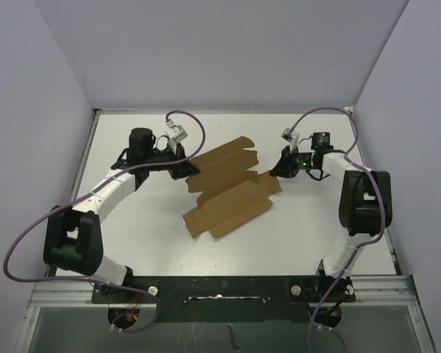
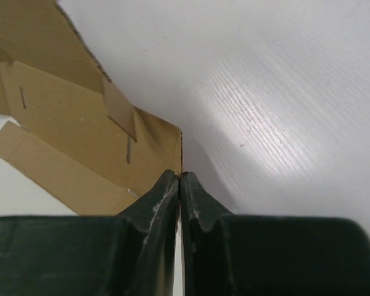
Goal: Fold the paper box
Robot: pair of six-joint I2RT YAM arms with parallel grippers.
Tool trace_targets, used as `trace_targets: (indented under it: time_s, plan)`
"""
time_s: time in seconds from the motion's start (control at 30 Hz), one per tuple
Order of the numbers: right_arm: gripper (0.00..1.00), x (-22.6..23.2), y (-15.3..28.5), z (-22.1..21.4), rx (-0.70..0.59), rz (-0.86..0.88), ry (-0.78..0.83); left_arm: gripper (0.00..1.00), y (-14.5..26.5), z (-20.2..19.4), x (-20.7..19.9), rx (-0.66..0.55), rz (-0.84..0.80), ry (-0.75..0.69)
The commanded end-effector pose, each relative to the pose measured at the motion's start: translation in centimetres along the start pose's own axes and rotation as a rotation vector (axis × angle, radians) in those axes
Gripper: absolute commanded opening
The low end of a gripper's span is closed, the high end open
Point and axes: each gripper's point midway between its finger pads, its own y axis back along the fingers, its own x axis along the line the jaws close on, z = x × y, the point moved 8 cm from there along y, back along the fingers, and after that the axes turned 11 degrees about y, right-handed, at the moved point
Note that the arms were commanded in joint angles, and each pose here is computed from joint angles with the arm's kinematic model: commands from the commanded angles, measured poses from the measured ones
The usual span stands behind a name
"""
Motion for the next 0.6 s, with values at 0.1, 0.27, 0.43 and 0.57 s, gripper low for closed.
trace_targets:
  time_s: [0.1,0.27,0.43,0.57]
  plan:
    - [0.00,3.3,3.3,5.7,-0.220,-0.065,0.262,0.00,2.1,2.6,-4.1,-0.140,-0.034,-0.275]
    - [0.00,4.7,3.5,5.4,-0.329,-0.098,0.408,0.00,2.3,2.5,-4.5,-0.156,-0.010,-0.338]
    - [0.00,4.5,2.6,3.6,-0.344,-0.102,0.467,0.00,1.9,1.6,-5.1,-0.135,0.003,-0.424]
    - [0.00,4.7,1.9,2.5,-0.345,-0.068,0.490,0.00,1.4,0.6,-5.7,-0.098,-0.019,-0.478]
